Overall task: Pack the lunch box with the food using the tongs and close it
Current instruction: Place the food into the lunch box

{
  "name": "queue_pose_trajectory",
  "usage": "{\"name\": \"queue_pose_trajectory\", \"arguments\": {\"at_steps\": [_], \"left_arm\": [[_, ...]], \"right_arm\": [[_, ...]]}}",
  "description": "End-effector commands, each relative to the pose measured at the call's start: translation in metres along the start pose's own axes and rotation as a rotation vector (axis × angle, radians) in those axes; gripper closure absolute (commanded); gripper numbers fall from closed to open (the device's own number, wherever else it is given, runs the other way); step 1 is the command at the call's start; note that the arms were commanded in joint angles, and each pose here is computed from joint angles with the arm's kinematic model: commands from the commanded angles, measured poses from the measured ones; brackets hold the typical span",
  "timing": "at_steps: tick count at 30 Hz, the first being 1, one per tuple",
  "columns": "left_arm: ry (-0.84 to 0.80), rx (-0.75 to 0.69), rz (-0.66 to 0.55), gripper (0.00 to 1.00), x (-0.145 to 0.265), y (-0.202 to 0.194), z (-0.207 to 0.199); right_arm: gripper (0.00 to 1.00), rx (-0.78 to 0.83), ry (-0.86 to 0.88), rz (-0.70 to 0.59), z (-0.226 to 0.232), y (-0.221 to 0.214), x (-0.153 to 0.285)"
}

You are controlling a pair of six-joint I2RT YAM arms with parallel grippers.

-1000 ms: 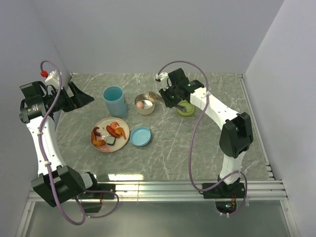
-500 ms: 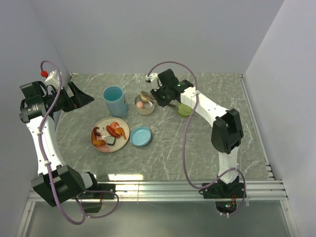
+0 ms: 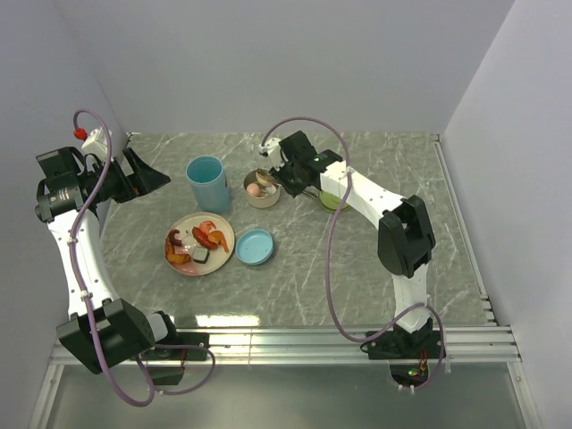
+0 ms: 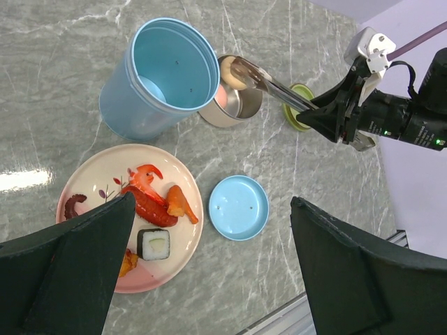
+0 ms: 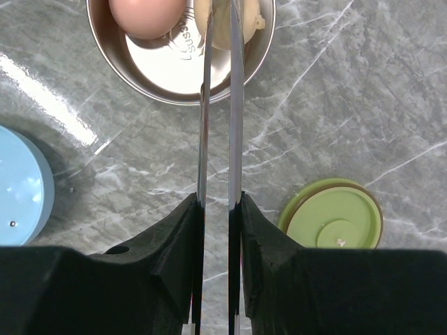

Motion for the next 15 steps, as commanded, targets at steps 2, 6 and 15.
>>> {"name": "queue_pose_trajectory", "arguments": {"at_steps": [2, 6, 15], "left_arm": [[0.001, -0.048, -0.024, 0.01, 0.002, 0.007, -0.001], [0.002, -0.044, -0.02, 0.01, 0.001, 0.007, 0.0], [0.006, -0.042, -0.018, 0.02, 0.001, 0.006, 0.001]], "right_arm": [[0.77, 0.015, -0.022, -0.029, -0.001, 0.006, -0.012], [0.77, 0.012, 0.001, -0.019, 0.002, 0.005, -0.017], [0.59, -0.016, 0.022, -0.013, 0.005, 0.007, -0.021]]}}
Point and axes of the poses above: each gripper's point midway between its finger pads, its own x axis back along the fingers, its own z axis along the line the jaws close on, y = z × x, the point moved 5 cm from there along x, back along the fingers, and after that the axes turned 8 degrees about x, right-handed, at the moved point
